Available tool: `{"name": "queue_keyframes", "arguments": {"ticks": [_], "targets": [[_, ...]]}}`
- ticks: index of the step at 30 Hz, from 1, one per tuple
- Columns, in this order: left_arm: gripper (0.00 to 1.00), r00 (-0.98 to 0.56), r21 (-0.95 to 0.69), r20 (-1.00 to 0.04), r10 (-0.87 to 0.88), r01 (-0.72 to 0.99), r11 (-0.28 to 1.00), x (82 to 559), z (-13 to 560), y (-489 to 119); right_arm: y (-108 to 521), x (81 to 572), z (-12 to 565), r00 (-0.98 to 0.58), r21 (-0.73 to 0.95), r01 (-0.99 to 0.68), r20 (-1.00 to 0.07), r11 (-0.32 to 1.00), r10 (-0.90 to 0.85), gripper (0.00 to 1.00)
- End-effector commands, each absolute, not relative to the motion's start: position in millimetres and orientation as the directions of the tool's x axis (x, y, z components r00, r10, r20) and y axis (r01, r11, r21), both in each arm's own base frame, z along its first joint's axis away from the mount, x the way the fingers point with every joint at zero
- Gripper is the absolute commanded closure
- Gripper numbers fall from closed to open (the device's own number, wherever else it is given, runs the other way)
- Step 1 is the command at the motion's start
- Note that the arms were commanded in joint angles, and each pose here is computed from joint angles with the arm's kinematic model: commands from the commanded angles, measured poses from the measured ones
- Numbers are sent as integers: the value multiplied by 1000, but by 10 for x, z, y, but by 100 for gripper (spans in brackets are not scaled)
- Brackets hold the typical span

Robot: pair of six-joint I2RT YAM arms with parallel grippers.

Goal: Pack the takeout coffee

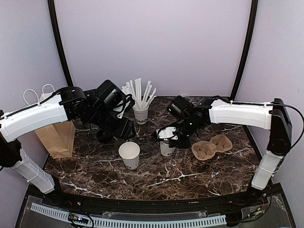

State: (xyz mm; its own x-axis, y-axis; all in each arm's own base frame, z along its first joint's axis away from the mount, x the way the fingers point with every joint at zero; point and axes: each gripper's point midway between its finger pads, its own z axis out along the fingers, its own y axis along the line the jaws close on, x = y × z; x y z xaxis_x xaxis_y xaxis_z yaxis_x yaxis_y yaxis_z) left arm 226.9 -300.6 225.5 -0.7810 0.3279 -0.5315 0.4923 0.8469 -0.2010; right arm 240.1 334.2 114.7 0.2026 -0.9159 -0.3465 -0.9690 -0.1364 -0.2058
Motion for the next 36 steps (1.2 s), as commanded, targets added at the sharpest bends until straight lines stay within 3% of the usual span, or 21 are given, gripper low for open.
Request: {"name": "queue_keyframes", "arguments": {"ticks": [1, 6, 12, 19, 29, 30, 33, 36], "targets": [[43, -788, -195, -537, 301, 463, 865, 2317, 2216, -2935, 3340, 2543, 1226, 208, -267, -956, -316, -124, -926, 100], [43, -798, -197, -538, 273, 434, 879, 2383, 2206, -2828, 3132, 2963, 1393, 139, -318, -948, -323, -31, -936, 100], [41, -842, -197, -501, 202, 338, 920, 2509, 1993, -2506, 2705, 3771, 1616, -30, -358, -916, -383, 179, -923, 100], [38, -863, -169, -470, 186, 295, 940, 2547, 1798, -2372, 2332, 4572, 1515, -194, -346, -874, -396, 342, -897, 100], [38, -879, -166, -440, 185, 282, 945, 2456, 1670, -2286, 2293, 4873, 1358, -282, -281, -865, -411, 415, -867, 100], [38, -880, -161, -438, 185, 279, 947, 2459, 1658, -2274, 2293, 4879, 1359, -286, -277, -866, -410, 417, -866, 98], [38, -881, -149, -432, 191, 278, 949, 2479, 1609, -2260, 2299, 4906, 1399, -305, -274, -856, -415, 437, -857, 78], [38, -881, -114, -425, 206, 278, 954, 2550, 1531, -2227, 2321, 4880, 1650, -303, -279, -844, -457, 458, -836, 70]]}}
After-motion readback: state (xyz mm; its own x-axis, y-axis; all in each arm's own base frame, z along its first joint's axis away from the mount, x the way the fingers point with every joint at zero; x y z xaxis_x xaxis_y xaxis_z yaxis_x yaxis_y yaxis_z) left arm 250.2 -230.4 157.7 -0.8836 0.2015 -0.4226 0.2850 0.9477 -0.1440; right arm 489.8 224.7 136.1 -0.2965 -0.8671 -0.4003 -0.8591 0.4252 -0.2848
